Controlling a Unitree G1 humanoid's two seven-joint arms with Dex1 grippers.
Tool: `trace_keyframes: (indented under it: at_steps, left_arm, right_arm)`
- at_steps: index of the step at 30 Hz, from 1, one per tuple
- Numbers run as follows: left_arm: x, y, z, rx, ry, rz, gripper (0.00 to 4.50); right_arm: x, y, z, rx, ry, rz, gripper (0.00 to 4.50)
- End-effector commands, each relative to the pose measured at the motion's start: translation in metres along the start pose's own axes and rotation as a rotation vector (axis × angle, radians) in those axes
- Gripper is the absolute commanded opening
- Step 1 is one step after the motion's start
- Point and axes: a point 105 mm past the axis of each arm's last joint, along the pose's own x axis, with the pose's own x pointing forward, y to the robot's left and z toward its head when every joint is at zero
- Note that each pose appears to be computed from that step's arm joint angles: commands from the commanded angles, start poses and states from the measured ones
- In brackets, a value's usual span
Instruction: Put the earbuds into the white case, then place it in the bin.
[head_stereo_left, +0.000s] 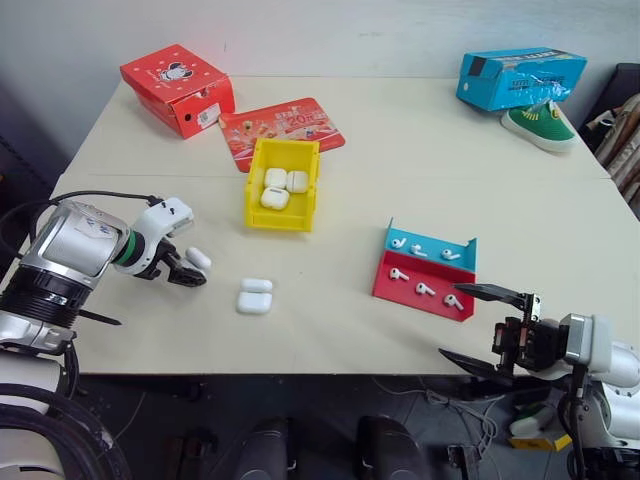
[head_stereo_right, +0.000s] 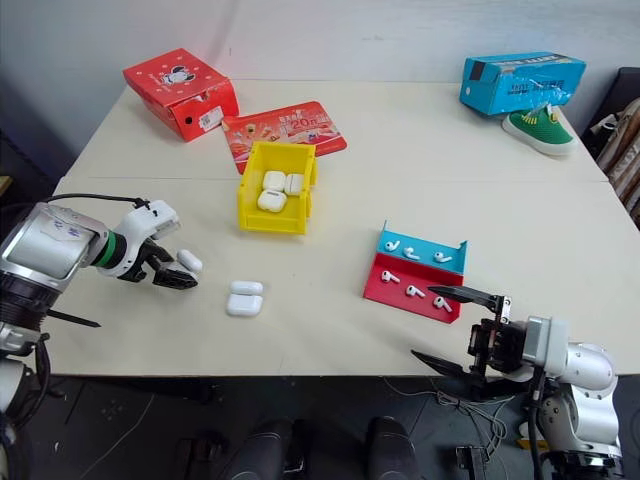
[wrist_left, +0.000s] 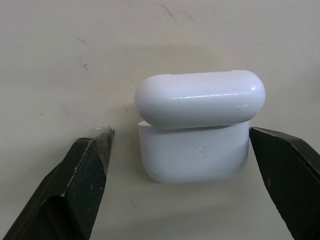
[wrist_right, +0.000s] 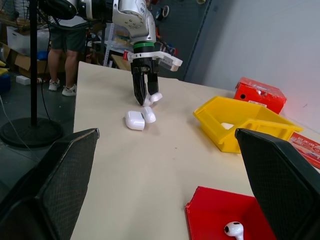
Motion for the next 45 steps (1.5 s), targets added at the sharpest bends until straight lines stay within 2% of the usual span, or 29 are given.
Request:
trace_keyframes:
  at_steps: [1, 4, 7, 11, 14, 16, 18, 20, 21, 23, 26, 30, 33, 37, 39, 42, 45]
  left_arm:
    - [0.001, 0.0, -0.012, -0.027, 0.05, -0.016, 4.5]
    - [0.003, 0.002, -0.013, -0.039, 0.044, -0.005, 4.5]
    - [0.006, 0.0, -0.011, -0.037, 0.039, -0.011, 3.9]
    - [0.002, -0.001, -0.011, -0.029, 0.031, -0.016, 2.78]
    - [-0.012, -0.002, -0.005, -0.011, -0.035, -0.041, 2.78]
    - [-0.024, -0.005, 0.007, -0.007, -0.167, -0.095, 2.78]
    - [-0.038, -0.011, 0.024, 0.074, -0.37, -0.159, 2.78]
    - [-0.057, -0.03, 0.04, 0.225, -0.632, -0.256, 2.78]
    - [-0.066, -0.042, 0.043, 0.287, -0.754, -0.312, 2.78]
    - [-0.074, -0.061, 0.041, 0.366, -0.903, -0.387, 2.78]
    - [-0.068, -0.091, 0.034, 0.431, -0.996, -0.459, 2.78]
    - [-0.063, -0.149, 0.044, 0.427, -1.156, -0.598, 2.78]
    - [-0.056, -0.181, 0.049, 0.403, -1.253, -0.671, 2.78]
    - [-0.045, -0.207, 0.059, 0.397, -1.337, -0.721, 2.78]
    - [-0.044, -0.216, 0.063, 0.392, -1.368, -0.757, 2.78]
    - [-0.046, -0.222, 0.068, 0.367, -1.411, -0.816, 2.78]
    - [-0.045, -0.222, 0.07, 0.373, -1.411, -0.833, 2.78]
  right_arm:
    - [-0.004, -0.004, 0.009, -0.059, 0.003, -0.018, 4.46]
    - [-0.004, -0.006, 0.008, -0.06, 0.006, -0.023, 4.46]
    - [-0.003, -0.008, 0.007, -0.061, 0.005, -0.026, 4.5]
    - [0.0, -0.01, 0.007, -0.066, 0.003, -0.027, 4.5]
    - [0.005, -0.011, 0.008, -0.074, 0.005, -0.031, 4.5]
    - [0.01, -0.013, 0.009, -0.08, 0.011, -0.037, 4.5]
    - [0.013, -0.014, 0.011, -0.085, 0.023, -0.045, 4.5]
    - [0.013, -0.016, 0.012, -0.072, 0.066, -0.053, 4.5]
    - [0.012, -0.019, 0.013, -0.063, 0.093, -0.067, 4.5]
    - [0.01, -0.023, 0.016, -0.055, 0.131, -0.088, 4.5]
    - [0.001, -0.03, 0.017, -0.047, 0.229, -0.151, 4.5]
    - [-0.027, -0.034, 0.014, -0.013, 0.443, -0.271, 4.5]
    - [-0.067, -0.028, 0.009, 0.013, 0.634, -0.374, 4.5]
    - [-0.124, -0.021, 0.005, 0.08, 0.771, -0.535, 4.5]
    - [-0.141, -0.017, 0.003, 0.1, 0.814, -0.56, 4.5]
    - [-0.137, -0.023, 0.005, 0.083, 0.804, -0.524, 4.5]
    - [-0.112, -0.038, 0.011, 0.081, 0.768, -0.457, 4.5]
